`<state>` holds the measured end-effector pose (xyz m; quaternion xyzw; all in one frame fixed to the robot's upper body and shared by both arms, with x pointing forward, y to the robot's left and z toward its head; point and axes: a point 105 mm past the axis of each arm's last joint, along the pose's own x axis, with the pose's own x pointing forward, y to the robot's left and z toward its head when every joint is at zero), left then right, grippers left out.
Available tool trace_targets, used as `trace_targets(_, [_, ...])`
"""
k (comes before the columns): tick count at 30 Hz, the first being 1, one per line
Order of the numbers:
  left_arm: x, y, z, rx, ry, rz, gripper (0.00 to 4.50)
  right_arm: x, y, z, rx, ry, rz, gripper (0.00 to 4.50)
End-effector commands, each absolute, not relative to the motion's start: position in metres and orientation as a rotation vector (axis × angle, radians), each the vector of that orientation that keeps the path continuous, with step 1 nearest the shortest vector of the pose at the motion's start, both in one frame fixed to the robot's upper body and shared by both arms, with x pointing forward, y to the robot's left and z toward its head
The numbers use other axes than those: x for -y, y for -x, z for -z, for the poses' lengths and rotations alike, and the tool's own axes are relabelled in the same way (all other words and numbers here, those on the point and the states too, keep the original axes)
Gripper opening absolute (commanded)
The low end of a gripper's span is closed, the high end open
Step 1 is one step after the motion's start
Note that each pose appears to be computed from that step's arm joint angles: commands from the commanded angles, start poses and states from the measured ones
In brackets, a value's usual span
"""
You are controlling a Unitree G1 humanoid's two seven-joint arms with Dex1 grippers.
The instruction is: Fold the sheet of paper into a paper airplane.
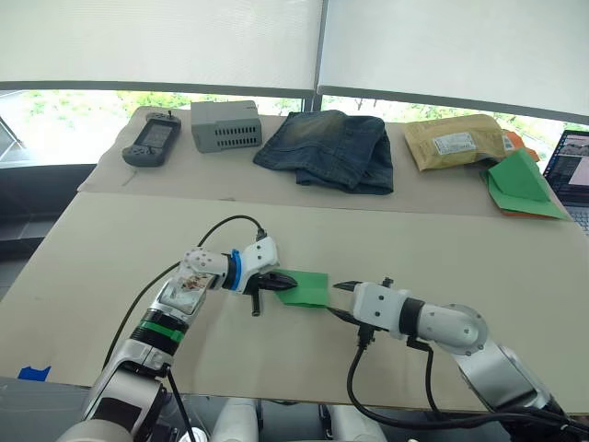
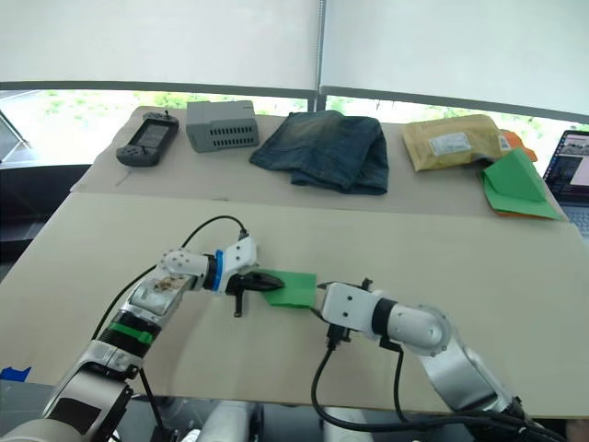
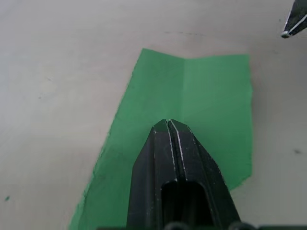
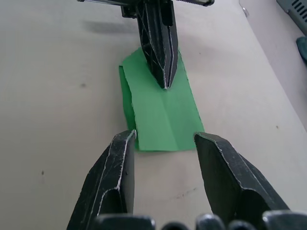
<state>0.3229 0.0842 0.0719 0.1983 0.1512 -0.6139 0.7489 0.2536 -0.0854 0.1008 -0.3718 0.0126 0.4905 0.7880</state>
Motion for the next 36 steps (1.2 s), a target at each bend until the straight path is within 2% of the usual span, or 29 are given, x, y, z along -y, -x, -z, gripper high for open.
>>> trace_targets(1, [-0.103, -0.321, -0.054, -0.431, -0.451, 1.268, 0.00, 0.073, -0.253, -0.102, 0.039, 0.808, -1.106, 2.18])
trace_targets(4, [-0.109, -0.320, -0.063, -0.415, -0.425, 1.241, 0.00, 0.064, -0.253, -0.105, 0.070, 0.793, -1.149, 2.18])
trace_targets(8, [-0.123, -0.323, -0.060, -0.426, -0.427, 1.173, 0.00, 0.060, -0.262, -0.106, 0.091, 0.813, -1.163, 2.18])
trace_targets(14, [-0.128, -0.318, -0.057, -0.440, -0.425, 1.166, 0.00, 0.059, -0.266, -0.106, 0.092, 0.821, -1.187, 2.18])
trace_targets(25, [-0.130, -0.332, -0.065, -0.428, -0.461, 1.157, 0.00, 0.064, -0.277, -0.109, 0.085, 0.840, -1.155, 2.18])
trace_targets(28, [-0.128, -0.336, -0.067, -0.420, -0.473, 1.162, 0.00, 0.067, -0.281, -0.108, 0.086, 0.862, -1.141, 1.38])
trace_targets(32, [-0.122, -0.335, -0.066, -0.414, -0.473, 1.178, 0.00, 0.071, -0.283, -0.108, 0.070, 0.857, -1.147, 0.01])
trace_targets(36, [-0.119, -0.333, -0.063, -0.414, -0.478, 1.187, 0.00, 0.073, -0.281, -0.112, 0.027, 0.726, -1.189, 0.01])
